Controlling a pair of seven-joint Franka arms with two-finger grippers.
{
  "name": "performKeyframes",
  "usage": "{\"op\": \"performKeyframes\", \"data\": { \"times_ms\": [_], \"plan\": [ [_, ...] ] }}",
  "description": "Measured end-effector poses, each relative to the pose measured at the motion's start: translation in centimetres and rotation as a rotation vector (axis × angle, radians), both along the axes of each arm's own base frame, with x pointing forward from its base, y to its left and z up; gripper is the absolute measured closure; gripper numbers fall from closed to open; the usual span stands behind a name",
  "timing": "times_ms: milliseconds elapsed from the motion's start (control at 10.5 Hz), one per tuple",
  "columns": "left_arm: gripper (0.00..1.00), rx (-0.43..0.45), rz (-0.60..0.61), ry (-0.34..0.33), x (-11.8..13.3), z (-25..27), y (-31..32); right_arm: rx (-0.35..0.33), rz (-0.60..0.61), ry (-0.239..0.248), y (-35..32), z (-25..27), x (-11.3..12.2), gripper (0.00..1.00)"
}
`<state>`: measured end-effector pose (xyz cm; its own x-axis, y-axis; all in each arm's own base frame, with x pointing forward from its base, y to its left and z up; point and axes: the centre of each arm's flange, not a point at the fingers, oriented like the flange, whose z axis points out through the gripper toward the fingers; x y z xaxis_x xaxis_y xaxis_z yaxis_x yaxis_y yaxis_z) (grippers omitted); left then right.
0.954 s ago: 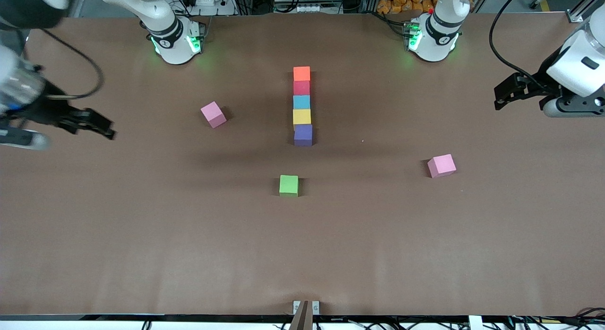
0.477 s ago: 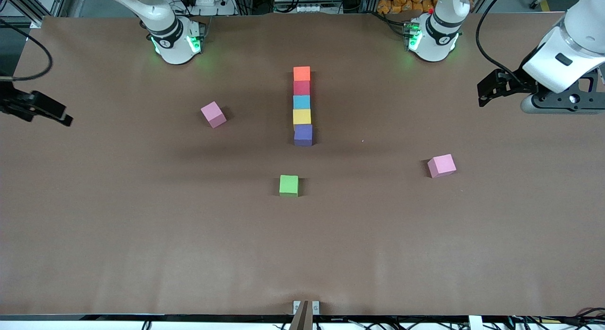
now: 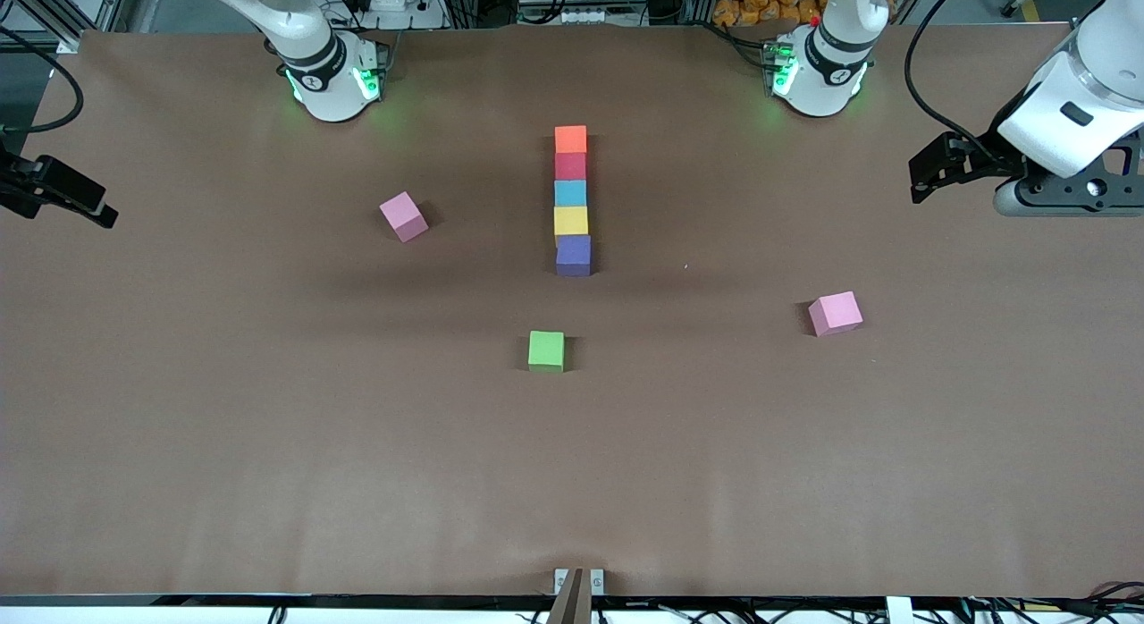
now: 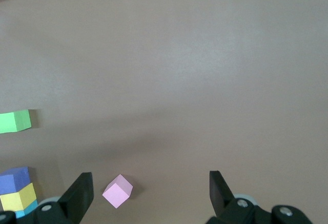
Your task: Arrange blocks into number 1
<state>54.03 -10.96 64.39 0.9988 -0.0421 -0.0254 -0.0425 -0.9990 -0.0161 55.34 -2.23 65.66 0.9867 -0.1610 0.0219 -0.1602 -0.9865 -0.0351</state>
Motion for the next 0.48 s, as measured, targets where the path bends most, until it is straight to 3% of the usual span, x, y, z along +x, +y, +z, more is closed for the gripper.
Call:
{"op": "performKeyframes", "data": {
  "times_ms": [477],
  "plan": [
    [0.00,0.000,0.005,0.000,0.06,0.01,0.28,-0.001,-0.001,0.013,-0.06,-0.12,-0.14,0.00]
  ]
}}
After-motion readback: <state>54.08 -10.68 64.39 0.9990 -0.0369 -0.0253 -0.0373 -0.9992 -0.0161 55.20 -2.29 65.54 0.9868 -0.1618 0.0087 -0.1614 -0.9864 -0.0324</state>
